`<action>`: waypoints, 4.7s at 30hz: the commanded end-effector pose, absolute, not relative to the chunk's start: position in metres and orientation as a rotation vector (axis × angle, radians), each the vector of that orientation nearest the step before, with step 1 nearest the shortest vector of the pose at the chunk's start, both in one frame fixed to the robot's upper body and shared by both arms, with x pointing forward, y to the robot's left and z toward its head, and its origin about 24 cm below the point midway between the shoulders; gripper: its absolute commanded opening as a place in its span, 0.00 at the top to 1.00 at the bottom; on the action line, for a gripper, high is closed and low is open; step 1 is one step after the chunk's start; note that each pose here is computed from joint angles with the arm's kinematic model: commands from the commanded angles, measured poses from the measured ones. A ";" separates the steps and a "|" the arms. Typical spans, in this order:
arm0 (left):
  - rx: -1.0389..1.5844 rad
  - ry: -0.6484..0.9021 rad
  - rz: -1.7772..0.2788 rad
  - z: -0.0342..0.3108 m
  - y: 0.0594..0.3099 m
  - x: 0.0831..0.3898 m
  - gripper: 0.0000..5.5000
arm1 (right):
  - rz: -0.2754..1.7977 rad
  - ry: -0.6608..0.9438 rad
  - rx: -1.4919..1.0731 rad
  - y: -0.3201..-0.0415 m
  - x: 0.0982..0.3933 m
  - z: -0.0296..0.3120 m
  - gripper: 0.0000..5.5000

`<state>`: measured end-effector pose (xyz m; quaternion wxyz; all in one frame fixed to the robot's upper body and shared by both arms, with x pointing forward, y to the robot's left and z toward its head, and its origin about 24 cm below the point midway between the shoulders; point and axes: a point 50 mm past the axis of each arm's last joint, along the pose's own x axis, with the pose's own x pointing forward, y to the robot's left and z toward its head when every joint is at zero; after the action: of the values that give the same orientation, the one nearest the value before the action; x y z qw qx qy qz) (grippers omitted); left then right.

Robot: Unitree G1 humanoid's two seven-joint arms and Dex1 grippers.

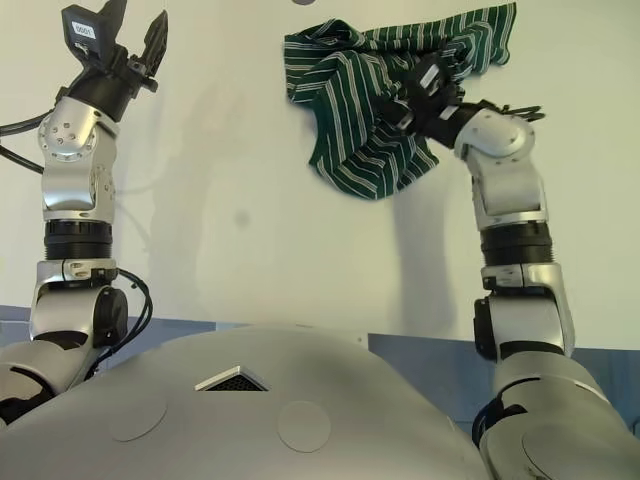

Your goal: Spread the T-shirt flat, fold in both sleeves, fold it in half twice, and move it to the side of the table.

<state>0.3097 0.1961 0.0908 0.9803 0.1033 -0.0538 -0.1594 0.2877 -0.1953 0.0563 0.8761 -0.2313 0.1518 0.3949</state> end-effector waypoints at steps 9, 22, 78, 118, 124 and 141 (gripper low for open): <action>0.308 -0.017 -0.543 0.078 0.171 0.303 0.50 | 1.336 0.599 -0.616 -0.178 0.206 0.046 0.61; 0.788 0.103 -1.279 0.050 0.135 0.238 0.50 | 1.001 0.360 -0.684 -0.225 0.251 0.091 0.61; 0.204 -0.098 -1.173 0.228 0.195 0.293 1.00 | 1.275 0.219 -0.195 -0.223 0.272 0.213 0.99; 0.737 0.730 -1.590 0.062 0.197 0.117 0.54 | 1.456 0.844 -0.981 -0.242 0.155 0.079 0.61; 0.507 0.405 -1.465 0.115 0.177 0.153 0.54 | 1.255 0.491 -0.824 -0.228 0.204 0.121 0.61; 0.300 0.332 -0.722 0.057 0.221 0.306 0.54 | 0.953 0.351 -0.600 -0.206 0.266 0.062 0.61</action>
<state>0.3040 0.2205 0.0526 0.9108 0.1538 0.1667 -0.3451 0.2639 -0.2033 0.0629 0.8278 -0.2790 0.1653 0.4579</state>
